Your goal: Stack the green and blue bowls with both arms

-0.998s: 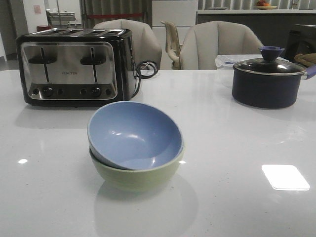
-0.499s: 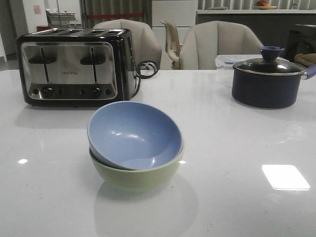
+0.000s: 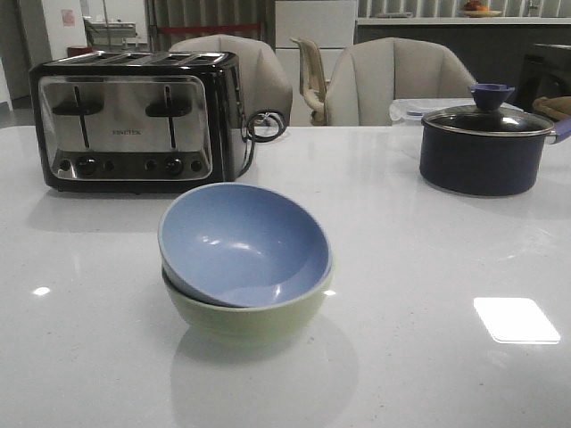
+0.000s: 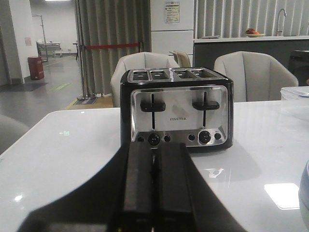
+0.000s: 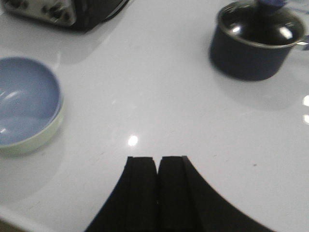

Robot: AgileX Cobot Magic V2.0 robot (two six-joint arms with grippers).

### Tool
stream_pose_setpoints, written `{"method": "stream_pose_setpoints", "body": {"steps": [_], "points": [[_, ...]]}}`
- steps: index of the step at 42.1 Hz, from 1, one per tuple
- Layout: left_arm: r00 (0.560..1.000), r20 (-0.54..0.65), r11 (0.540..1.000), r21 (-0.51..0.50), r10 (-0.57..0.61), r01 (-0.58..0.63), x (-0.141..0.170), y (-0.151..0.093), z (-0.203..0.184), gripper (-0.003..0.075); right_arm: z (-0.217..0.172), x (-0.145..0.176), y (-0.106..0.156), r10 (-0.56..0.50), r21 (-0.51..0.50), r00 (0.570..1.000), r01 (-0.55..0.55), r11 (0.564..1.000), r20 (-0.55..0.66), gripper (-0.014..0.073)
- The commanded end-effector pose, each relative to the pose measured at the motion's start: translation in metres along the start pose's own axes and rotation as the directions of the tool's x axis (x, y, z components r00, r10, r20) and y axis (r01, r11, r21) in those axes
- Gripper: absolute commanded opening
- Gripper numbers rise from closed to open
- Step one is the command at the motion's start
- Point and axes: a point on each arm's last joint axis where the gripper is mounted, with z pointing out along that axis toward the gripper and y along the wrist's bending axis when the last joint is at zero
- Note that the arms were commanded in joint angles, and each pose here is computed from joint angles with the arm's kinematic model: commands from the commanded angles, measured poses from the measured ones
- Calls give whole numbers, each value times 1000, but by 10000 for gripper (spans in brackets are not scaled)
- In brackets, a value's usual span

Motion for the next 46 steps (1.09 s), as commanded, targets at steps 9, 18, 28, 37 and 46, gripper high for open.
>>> {"method": "stream_pose_setpoints", "body": {"steps": [9,18,28,37,46], "points": [[996,94,1000,0,-6,6,-6,0,-2,99,-14,54,-13,-53,218,874,-62,974,484,36],[996,94,1000,0,-6,6,-6,0,-2,99,-7,82,-13,-64,230,853,-67,971,518,36],[996,94,1000,0,-6,6,-6,0,-2,99,-8,83,-13,-65,233,852,-68,970,520,36],[996,94,1000,0,-6,6,-6,0,-2,99,-8,83,-15,-71,268,854,-82,960,515,36],[996,94,1000,0,-6,6,-6,0,-2,99,-8,83,-14,-68,254,854,-76,964,516,36]]}}
